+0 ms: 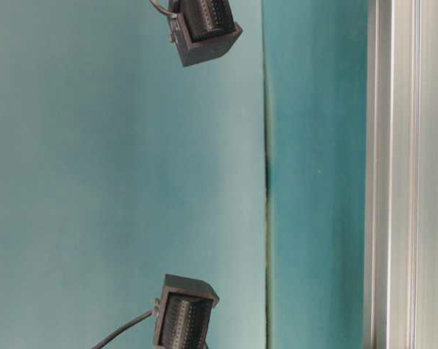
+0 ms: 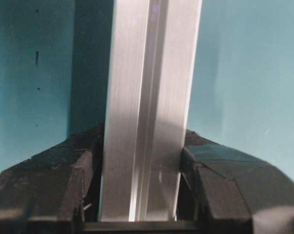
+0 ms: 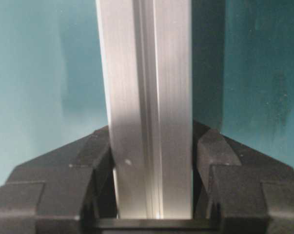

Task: Lift the metal rail with both hands and move it towards you.
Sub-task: 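Lift the rail with both grippers and raise it upward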

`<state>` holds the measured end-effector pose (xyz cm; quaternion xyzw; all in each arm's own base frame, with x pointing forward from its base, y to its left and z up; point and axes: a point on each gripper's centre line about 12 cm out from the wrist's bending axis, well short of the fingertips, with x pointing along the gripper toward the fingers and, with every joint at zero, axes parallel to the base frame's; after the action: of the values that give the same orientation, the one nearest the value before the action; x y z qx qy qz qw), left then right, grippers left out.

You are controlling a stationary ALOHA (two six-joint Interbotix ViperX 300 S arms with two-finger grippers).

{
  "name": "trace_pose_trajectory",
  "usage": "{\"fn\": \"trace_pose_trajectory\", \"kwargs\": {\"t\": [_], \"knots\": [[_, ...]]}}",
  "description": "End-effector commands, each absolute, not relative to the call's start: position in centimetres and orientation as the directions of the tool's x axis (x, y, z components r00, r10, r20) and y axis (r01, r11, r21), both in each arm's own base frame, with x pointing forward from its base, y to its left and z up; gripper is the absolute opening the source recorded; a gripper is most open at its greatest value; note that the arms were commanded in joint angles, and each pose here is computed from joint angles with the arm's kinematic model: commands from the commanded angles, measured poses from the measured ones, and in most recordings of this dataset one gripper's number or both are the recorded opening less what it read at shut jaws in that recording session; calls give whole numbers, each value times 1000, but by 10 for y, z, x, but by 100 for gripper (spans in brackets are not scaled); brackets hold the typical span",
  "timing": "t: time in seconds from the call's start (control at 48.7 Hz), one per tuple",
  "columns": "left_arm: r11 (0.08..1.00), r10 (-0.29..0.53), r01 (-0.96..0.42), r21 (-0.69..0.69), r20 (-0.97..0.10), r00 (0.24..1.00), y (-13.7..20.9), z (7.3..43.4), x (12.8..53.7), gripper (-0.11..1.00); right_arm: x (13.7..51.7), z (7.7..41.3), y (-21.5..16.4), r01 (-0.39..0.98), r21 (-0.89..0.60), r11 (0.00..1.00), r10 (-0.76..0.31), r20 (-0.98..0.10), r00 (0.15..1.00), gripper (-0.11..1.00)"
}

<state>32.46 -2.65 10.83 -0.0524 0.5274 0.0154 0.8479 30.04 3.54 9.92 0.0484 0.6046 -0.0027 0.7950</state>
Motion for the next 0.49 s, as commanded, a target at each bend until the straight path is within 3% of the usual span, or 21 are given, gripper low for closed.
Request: {"fn": "trace_pose_trajectory", "kwargs": {"t": [0.0, 0.472], "knots": [[992, -33, -88, -89, -866, 499, -26, 131, 334, 32, 308, 114, 36, 67, 86, 994, 62, -952, 301, 40], [993, -26, -90, -82, -865, 502, -25, 238, 327, 32, 310, 231, 25, 94, 108, 990, 75, -950, 305, 40]]}}
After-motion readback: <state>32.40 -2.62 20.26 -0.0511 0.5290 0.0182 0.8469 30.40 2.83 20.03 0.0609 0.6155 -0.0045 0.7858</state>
